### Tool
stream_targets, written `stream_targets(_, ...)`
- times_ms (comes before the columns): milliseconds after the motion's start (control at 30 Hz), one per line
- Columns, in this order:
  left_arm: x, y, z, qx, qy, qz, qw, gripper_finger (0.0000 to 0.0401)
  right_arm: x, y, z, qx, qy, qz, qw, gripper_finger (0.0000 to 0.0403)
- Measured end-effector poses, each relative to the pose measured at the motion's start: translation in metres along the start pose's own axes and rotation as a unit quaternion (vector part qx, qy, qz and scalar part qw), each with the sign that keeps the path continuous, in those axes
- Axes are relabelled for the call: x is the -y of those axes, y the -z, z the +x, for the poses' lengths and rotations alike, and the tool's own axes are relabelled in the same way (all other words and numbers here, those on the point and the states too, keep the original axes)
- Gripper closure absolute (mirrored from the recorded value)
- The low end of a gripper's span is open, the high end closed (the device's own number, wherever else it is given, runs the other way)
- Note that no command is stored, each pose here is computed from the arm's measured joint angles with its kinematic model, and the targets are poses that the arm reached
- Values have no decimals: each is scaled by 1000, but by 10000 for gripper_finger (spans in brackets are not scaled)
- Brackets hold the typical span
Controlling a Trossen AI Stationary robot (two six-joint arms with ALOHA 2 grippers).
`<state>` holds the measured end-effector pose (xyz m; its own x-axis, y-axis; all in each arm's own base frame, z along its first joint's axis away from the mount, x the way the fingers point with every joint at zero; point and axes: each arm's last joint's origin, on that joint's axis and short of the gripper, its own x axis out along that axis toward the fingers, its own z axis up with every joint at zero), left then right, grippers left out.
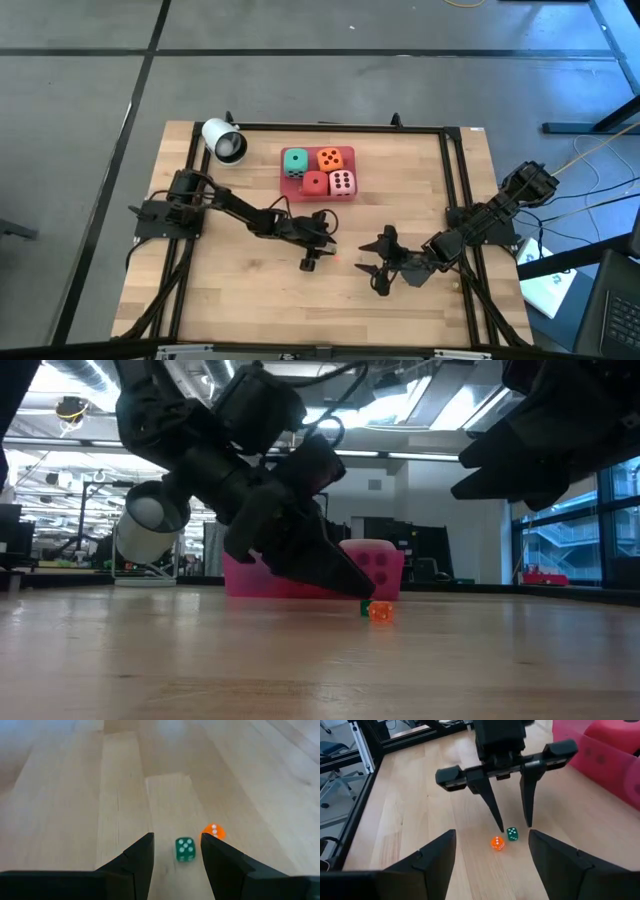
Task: Pick & Place Dice
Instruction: Put the small green dice into the pink bin
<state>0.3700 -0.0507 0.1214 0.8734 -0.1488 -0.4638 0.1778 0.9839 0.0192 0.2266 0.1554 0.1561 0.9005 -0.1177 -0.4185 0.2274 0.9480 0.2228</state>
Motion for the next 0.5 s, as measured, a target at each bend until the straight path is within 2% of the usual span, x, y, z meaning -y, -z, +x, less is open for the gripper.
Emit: stream_targets(500,1,7,25,-21,28,-13,999,244,0,1,0,-3,1,7,1000,152)
